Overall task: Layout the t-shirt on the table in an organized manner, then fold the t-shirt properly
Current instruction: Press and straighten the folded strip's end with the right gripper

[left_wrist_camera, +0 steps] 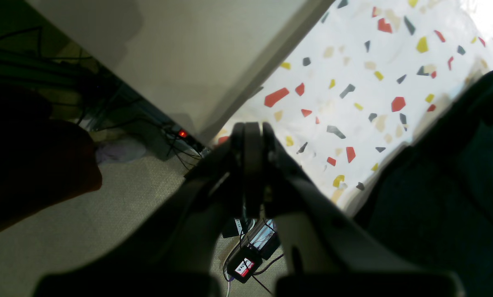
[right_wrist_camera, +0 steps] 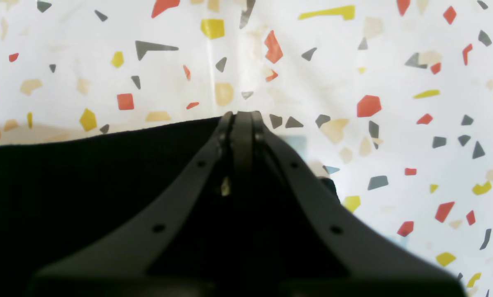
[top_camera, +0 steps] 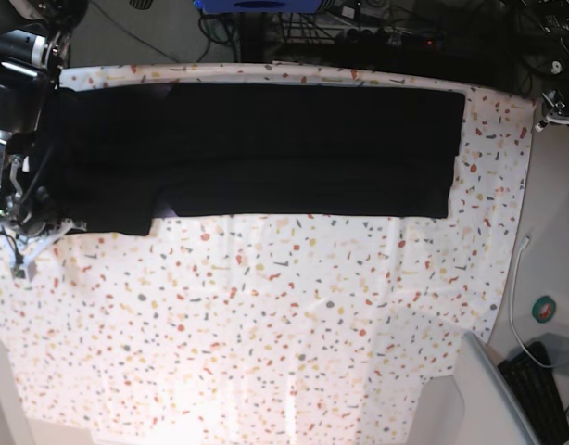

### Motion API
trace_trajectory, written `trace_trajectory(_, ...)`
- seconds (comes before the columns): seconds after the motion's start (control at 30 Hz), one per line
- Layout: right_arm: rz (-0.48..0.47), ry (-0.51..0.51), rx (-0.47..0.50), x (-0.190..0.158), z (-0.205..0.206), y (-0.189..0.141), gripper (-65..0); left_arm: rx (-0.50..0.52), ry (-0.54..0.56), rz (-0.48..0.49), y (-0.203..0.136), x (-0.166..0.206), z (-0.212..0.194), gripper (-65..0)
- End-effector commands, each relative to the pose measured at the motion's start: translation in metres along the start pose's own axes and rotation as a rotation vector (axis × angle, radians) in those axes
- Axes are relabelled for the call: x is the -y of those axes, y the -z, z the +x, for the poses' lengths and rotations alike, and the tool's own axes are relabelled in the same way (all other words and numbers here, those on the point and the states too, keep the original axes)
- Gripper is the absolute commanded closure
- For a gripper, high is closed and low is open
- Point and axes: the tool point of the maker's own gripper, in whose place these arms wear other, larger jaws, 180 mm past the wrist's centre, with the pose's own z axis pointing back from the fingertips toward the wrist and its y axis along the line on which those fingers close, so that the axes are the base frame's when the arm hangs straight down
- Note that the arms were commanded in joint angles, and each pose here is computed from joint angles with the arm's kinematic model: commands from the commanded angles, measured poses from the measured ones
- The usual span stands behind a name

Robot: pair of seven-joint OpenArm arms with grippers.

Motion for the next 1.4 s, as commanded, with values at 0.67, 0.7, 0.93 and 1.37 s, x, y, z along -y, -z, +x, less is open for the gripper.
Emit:
trace_trajectory(0.67,0.007,-0.002,0.061,-0.004,0.032,-0.006,-29.6,0.037,0.014,0.01,-0.005,-0.003,0.014,0.0)
trace_trajectory(0.7,0.009,0.001,0.054,-0.004,0.03,-0.004,-33.5,0.034,0.013,0.011,-0.004,-0.004,0.013,0.0)
trace_trajectory(0.93,0.02,0.016,0.063,-0.008,0.03,0.003,-29.0,-0.006,-0.017,0.012,0.003,-0.01,0.0,0.0)
trace_trajectory(1.37,0.004,0.021,0.06,0.003,0.026,0.003,-15.6,-0.008,-0.019,0.008,0.004,-0.009,0.0,0.0)
